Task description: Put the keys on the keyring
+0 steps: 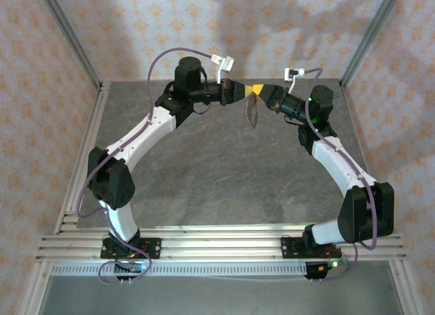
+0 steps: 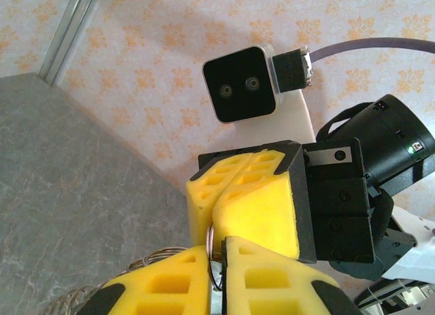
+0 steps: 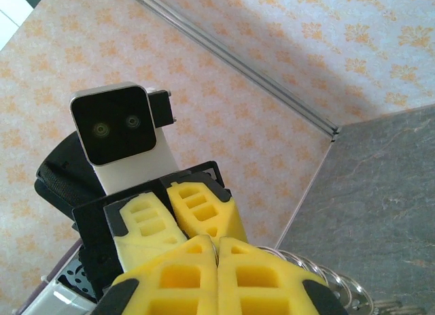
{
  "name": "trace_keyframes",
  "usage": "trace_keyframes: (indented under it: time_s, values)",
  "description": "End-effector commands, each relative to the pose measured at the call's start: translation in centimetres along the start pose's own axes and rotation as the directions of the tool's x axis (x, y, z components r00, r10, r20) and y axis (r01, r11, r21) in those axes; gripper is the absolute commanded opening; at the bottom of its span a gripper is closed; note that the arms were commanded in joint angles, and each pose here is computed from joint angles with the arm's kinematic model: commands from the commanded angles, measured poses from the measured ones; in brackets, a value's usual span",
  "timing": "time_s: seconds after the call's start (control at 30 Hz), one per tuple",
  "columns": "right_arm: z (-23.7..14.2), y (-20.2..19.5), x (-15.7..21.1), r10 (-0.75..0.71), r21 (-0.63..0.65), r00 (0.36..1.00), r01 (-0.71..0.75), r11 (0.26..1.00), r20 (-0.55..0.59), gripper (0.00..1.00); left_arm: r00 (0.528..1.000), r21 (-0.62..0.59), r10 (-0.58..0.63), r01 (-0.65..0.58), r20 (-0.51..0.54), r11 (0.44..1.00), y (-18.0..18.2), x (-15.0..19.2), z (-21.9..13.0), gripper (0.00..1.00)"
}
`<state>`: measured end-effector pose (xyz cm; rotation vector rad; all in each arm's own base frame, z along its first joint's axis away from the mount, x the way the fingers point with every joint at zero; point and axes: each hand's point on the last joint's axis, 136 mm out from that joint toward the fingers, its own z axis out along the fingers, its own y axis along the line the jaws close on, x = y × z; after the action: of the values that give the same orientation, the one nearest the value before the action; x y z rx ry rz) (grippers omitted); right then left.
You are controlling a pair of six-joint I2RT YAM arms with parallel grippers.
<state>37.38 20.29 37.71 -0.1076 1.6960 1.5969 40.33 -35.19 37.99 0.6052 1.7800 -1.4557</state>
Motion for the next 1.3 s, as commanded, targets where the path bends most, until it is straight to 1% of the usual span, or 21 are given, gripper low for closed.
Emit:
trace_keyframes:
  time_s: [0.0,0.1,0.17,0.3,0.37,0.47,0.53,0.57,0.7,0.87,1.2,1.27]
  values:
    - [-0.2,2.6,0.1,-0.067,-0.066,0.998,0.068,0.996,0.011,0.00,0.999,0.068,0.049,-0.048,-0.001,0.996,-2.2,0.1,1.1,0.12]
    - [-0.1,2.8,0.2,-0.069,-0.069,0.998,0.070,0.995,0.009,0.00,0.999,0.064,0.044,-0.043,-0.005,0.997,-2.0,0.4,1.4,0.08]
    - [0.0,2.9,0.3,-0.069,-0.071,0.998,0.069,0.995,0.009,0.00,0.999,0.057,0.041,-0.041,-0.003,0.998,-1.8,0.5,1.5,0.00]
    - [-0.2,3.2,0.2,-0.072,-0.064,0.997,0.073,0.995,0.017,0.00,0.999,0.035,0.038,-0.039,0.021,0.999,-1.7,0.4,1.5,0.00]
    - [-0.3,3.2,0.1,-0.075,-0.041,0.997,0.076,0.996,0.026,0.01,0.998,0.021,0.044,-0.045,0.055,0.999,-1.7,0.0,1.2,0.00]
    - [-1.0,3.2,-0.4,-0.086,-0.005,0.994,0.087,0.996,0.062,0.25,0.993,-0.003,0.029,-0.029,0.114,1.000,-1.6,-0.6,0.6,0.00]
    - [-1.5,3.4,-0.7,-0.093,0.005,0.992,0.093,0.996,0.086,0.33,0.990,-0.014,0.030,-0.028,0.141,1.000,-1.6,-0.8,0.2,0.00]
    - [-1.7,3.4,-0.8,-0.094,0.010,0.991,0.093,0.996,0.095,0.35,0.988,-0.014,0.029,-0.027,0.152,1.000,-1.7,-1.0,0.0,0.00]
    - [-2.6,3.5,-0.9,-0.104,0.028,0.987,0.101,0.995,0.125,0.36,0.982,-0.007,0.026,-0.025,0.187,1.000,-2.4,-1.5,-0.6,0.00]
    - [-3.1,3.4,-0.2,-0.100,0.026,0.987,0.098,0.995,0.123,0.36,0.978,0.010,0.021,-0.024,0.209,1.000,-3.0,-1.9,-0.9,0.00]
    - [-3.2,1.9,0.7,-0.086,0.045,0.990,0.082,0.996,0.110,0.36,0.977,0.037,0.020,-0.029,0.213,0.999,-3.9,-2.2,-1.0,0.00]
    - [-3.0,1.8,0.7,-0.082,0.041,0.991,0.078,0.996,0.109,0.41,0.977,0.038,0.021,-0.030,0.213,0.999,-3.9,-2.3,-1.0,0.00]
